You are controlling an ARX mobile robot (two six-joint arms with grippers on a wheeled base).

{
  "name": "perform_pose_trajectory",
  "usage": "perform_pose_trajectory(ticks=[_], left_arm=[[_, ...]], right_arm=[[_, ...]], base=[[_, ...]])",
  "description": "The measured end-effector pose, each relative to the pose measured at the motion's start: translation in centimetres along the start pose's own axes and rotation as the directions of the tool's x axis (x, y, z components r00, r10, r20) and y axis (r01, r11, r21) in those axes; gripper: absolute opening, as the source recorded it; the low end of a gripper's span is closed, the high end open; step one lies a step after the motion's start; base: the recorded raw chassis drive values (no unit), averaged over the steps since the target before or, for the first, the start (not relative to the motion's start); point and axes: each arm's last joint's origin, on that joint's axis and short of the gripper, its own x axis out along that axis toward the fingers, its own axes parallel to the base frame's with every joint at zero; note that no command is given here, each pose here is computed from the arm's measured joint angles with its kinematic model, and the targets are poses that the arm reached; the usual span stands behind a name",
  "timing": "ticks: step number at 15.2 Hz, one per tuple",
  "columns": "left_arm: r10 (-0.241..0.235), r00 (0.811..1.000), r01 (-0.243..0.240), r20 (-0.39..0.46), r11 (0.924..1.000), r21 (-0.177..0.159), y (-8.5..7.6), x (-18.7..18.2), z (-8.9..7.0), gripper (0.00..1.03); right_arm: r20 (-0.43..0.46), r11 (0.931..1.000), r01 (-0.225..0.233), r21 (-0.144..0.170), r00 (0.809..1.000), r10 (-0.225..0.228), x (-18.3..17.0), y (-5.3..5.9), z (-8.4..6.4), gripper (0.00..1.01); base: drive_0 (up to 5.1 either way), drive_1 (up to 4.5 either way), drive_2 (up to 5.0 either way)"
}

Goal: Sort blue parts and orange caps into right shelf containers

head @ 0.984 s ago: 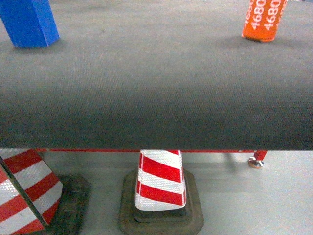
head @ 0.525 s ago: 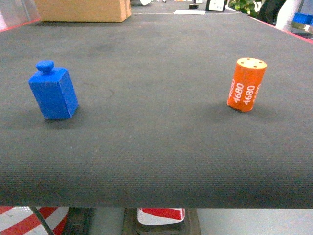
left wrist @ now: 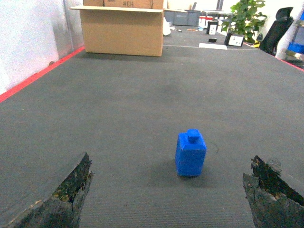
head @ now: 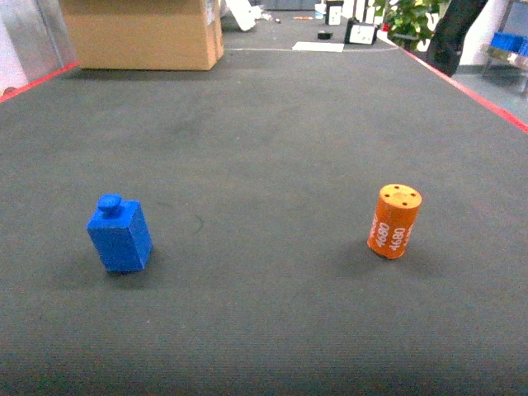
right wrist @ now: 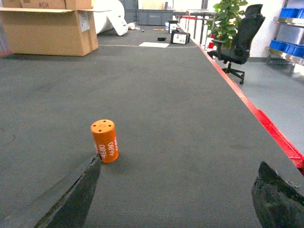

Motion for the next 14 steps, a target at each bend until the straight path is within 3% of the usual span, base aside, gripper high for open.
perform_pose_trajectory(ticks=[14], left_arm=[[-0.002,1.0,0.002,0.001,1.0,0.0,-0.01,0.0,0.01,0.98]], right_arm=[[0.003,1.0,0.0,0.0,1.0,0.0,0.0,0.0,0.02,0.98]], base=[[0.0,0.0,0.0]])
